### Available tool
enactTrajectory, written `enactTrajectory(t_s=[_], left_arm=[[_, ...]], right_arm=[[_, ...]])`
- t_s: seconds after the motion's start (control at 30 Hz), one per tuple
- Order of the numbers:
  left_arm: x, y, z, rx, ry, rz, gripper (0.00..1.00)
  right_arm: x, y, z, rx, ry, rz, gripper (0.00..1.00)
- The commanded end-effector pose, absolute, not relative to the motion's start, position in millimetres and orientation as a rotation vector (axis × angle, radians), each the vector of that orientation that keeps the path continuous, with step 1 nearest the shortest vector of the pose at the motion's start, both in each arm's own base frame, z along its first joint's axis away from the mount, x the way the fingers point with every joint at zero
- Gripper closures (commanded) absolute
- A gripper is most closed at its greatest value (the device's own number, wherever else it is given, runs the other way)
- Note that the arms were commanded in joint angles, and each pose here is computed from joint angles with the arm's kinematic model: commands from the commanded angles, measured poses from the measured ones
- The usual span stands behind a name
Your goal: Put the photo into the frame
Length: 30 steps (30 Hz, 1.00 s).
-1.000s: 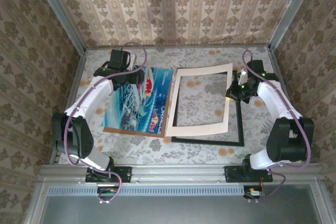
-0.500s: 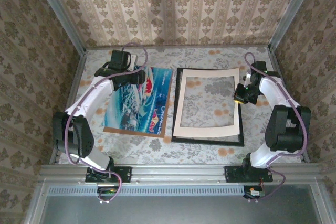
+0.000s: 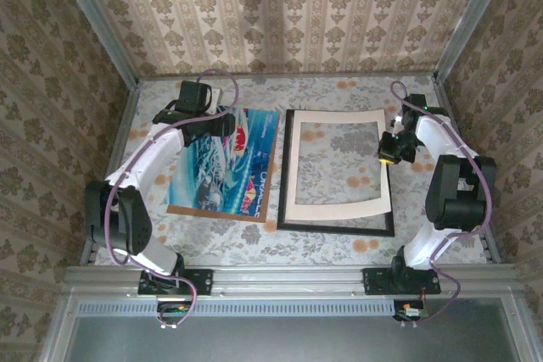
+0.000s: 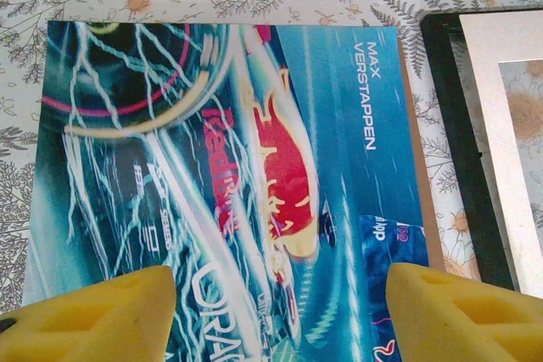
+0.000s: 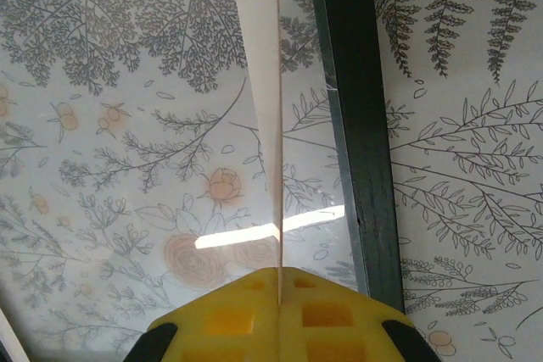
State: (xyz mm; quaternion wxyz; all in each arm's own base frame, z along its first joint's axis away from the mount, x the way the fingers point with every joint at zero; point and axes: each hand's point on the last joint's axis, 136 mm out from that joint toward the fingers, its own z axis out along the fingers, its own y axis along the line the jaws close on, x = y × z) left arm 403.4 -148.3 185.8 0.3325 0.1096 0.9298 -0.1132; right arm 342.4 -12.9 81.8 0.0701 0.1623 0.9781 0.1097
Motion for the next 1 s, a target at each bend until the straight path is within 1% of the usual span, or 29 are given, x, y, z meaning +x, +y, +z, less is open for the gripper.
enactTrajectory(t_s=[0.0,0.1,0.27,0.6,0.97], left_arm=[[404,-152,181,0.294,2.434,-0.319,0.32],[403,-154,181,0.298,2.433,-0.320,0.32],[403,-156,181,0.301,2.430,-0.328,0.32],[404,-159,183,0.305,2.424,-0.338,0.32],[405,-161,184,0.316,2.425,-0.337,0.32]], right_arm=[[327,-9,84,0.441,2.990,0.305,0.97],[323,-4,83,0.417,3.000,0.313,0.97],[329,5,82,0.371,3.016,0.343,0.96],[330,-3,98,0.316,3.017,0.263,0.95],[331,0,107,0.270,3.014,0.286,0.95]])
